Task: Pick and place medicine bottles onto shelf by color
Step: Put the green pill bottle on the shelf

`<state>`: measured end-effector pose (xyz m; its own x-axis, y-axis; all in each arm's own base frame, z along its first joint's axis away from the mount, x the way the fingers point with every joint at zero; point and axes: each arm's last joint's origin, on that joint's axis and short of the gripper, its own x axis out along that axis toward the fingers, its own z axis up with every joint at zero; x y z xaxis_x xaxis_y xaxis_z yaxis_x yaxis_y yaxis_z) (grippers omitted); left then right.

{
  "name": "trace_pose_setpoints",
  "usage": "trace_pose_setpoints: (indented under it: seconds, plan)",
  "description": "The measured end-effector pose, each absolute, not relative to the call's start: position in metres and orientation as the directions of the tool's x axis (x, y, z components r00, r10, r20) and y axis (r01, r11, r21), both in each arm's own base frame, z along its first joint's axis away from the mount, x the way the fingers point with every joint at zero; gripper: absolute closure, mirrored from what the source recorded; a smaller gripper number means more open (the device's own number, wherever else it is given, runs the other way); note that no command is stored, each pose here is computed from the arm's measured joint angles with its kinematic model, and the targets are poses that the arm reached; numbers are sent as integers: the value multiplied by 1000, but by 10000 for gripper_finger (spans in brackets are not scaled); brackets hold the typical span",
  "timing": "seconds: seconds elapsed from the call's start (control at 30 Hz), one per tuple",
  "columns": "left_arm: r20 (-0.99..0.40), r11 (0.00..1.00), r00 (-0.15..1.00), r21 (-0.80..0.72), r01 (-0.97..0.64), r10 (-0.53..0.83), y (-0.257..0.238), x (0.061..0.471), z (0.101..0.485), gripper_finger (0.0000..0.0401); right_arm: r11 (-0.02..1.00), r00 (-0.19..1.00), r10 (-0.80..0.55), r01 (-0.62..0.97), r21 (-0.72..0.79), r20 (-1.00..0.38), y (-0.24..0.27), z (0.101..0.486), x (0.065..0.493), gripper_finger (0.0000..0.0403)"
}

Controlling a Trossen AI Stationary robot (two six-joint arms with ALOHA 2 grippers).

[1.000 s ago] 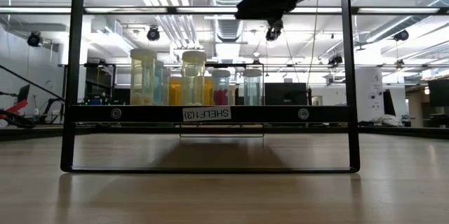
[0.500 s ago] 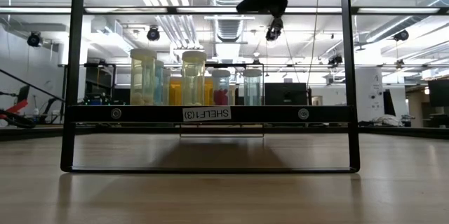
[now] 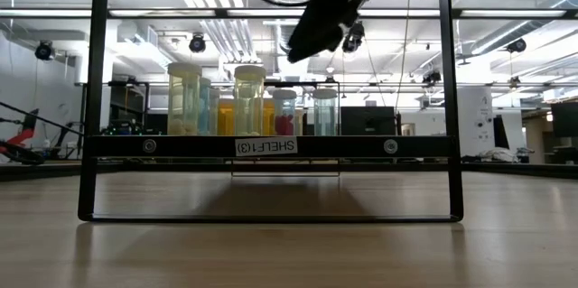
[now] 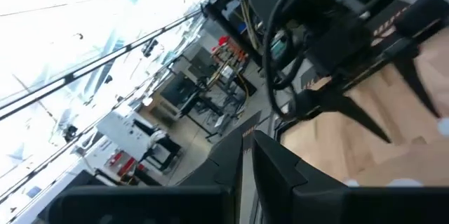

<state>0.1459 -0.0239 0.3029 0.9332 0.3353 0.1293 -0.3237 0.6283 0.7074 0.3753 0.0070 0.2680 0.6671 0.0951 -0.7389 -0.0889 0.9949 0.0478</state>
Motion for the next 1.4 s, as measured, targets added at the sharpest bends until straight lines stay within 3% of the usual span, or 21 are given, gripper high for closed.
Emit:
trace_pose_setpoints:
  seconds: [0.57, 1.0, 1.4]
  plan:
    - [215, 592, 909, 701, -398, 357, -15, 130, 287, 386, 977, 670, 198, -189, 94, -715, 17, 253, 419, 242]
    - [216, 619, 927, 694, -367, 306, -16, 131, 286, 386, 990, 711, 47, -127, -62, -702, 46, 253, 422, 203]
    - [236, 610, 928, 702, -368, 288, -17, 132, 289, 386, 995, 684, 44, -97, -31, -728, 60, 241, 424, 202]
